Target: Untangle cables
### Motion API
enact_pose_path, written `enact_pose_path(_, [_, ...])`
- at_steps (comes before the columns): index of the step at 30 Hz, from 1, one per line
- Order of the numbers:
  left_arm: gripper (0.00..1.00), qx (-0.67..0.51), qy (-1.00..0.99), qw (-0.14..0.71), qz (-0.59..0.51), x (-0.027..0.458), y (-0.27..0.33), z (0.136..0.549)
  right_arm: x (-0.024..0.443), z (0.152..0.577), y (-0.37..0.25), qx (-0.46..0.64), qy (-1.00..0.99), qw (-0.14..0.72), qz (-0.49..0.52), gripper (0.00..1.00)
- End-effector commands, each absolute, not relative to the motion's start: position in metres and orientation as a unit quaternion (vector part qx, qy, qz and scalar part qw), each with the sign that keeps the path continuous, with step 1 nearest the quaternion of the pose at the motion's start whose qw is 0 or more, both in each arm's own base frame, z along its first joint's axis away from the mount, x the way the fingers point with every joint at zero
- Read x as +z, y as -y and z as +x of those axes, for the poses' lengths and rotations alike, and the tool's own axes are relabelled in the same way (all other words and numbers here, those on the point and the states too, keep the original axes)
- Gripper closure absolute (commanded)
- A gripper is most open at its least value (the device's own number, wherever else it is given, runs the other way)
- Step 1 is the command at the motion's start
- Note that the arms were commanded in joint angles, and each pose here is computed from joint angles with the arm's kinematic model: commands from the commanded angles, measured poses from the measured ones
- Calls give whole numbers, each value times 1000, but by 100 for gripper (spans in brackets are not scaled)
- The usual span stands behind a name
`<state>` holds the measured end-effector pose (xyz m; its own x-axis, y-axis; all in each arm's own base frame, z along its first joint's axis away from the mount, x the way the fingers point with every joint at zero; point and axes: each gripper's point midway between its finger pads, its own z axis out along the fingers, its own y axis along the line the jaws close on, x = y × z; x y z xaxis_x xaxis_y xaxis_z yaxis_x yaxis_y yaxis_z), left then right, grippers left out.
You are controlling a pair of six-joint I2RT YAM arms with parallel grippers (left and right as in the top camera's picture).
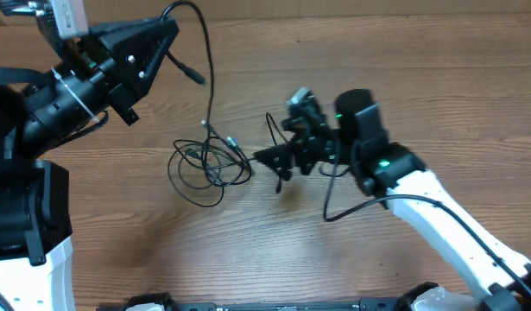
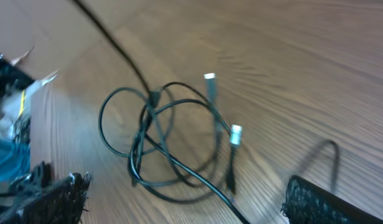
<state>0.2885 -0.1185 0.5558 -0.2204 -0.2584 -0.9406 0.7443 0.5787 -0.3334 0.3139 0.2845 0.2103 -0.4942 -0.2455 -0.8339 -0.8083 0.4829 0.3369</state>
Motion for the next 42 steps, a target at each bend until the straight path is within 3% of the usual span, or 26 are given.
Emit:
enact_pose_path(1, [96,-448,-632,598,207,574,136,273,204,308,-318,386,-758,373,-372,0])
enact_pose_path(5, [96,-445,-628,608,194,578,144,278,204,301,-349,400,-726,391,-399,0])
enact_pose_path(8, [96,-466,-609,603,220,585,161,268,199,333,-354,343,-736,452,-370,23])
enact_pose_path(10, [96,-478,-592,607,229,594,167,261,186,359,-345,294,-757,478,-336,29])
enact_pose_path(14, [96,-494,-562,622,230,615,166,253,137,399,-311,191,-825,476,-239,29])
enact_pose_path(21, [96,-467,-530,667,236,637,150,247,107,429,-236,71,-874,457,-145,33])
enact_pose_path(26, [96,-413,-554,698,186,636,107,265,74,439,-136,-19,-920,387,-63,31])
enact_pose_path(27, [96,-396,-568,703,161,632,91,272,69,440,-110,-33,-927,372,-39,22])
enact_pose_path(35, [96,-313,-647,695,21,592,2,302,57,438,6,-84,-938,328,82,2])
enact_pose_path(42, [96,-212,-692,687,-69,553,-74,304,54,427,80,-112,-931,309,160,0])
